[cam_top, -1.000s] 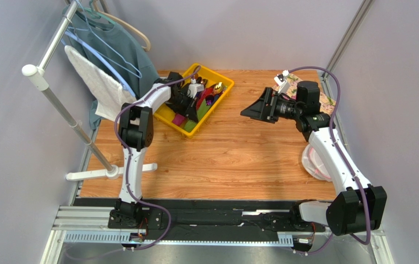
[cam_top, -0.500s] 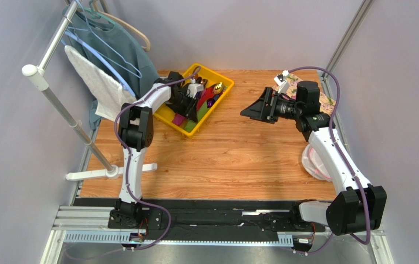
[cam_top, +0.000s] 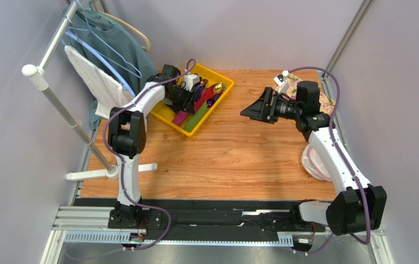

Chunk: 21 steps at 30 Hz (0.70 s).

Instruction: Place the utensils on the paper napkin and roll it up

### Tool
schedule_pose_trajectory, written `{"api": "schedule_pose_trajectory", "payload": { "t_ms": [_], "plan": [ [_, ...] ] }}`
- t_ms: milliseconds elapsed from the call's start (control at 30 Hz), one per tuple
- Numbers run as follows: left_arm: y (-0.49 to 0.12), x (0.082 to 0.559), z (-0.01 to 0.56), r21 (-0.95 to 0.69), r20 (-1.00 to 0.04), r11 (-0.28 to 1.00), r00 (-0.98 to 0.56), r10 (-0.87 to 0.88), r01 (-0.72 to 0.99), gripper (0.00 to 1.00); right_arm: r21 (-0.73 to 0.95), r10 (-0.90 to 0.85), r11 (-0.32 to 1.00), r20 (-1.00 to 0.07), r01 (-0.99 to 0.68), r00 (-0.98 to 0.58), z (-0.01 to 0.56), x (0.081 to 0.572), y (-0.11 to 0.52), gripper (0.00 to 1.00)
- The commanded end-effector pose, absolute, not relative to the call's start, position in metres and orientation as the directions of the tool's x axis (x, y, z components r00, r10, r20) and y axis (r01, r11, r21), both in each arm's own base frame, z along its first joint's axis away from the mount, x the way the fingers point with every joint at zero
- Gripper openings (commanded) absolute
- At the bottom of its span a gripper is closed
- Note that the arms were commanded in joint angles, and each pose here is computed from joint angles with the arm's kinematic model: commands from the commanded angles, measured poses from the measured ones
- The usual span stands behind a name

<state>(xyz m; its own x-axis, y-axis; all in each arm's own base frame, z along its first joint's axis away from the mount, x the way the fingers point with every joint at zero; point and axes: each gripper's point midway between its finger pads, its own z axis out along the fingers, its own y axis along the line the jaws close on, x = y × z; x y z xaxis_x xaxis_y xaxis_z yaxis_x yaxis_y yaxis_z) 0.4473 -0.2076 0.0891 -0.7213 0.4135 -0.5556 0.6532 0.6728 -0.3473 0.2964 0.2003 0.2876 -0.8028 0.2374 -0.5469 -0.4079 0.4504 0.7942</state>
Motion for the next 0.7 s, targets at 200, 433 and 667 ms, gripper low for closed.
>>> {"api": "schedule_pose_trajectory", "payload": {
  "t_ms": [200,433,667],
  "plan": [
    [-0.213,0.444,0.184,-0.159,-0.744,0.674,-0.537,0.398,0.721,0.54,0.740,0.231,0.461,-0.632,-0.489,-0.740,0.311,0.294,0.197,1.00],
    [-0.243,0.412,0.244,0.006,-0.772,0.618,-0.389,0.503,0.786,0.99,0.668,0.219,0.571,-0.684,-0.478,-0.695,0.307,0.294,0.181,1.00],
    [-0.266,0.367,0.305,-0.009,-0.839,0.605,-0.335,0.428,0.796,0.99,0.551,0.195,0.754,-0.708,-0.358,-0.678,0.275,0.295,0.142,1.00]
  ]
}}
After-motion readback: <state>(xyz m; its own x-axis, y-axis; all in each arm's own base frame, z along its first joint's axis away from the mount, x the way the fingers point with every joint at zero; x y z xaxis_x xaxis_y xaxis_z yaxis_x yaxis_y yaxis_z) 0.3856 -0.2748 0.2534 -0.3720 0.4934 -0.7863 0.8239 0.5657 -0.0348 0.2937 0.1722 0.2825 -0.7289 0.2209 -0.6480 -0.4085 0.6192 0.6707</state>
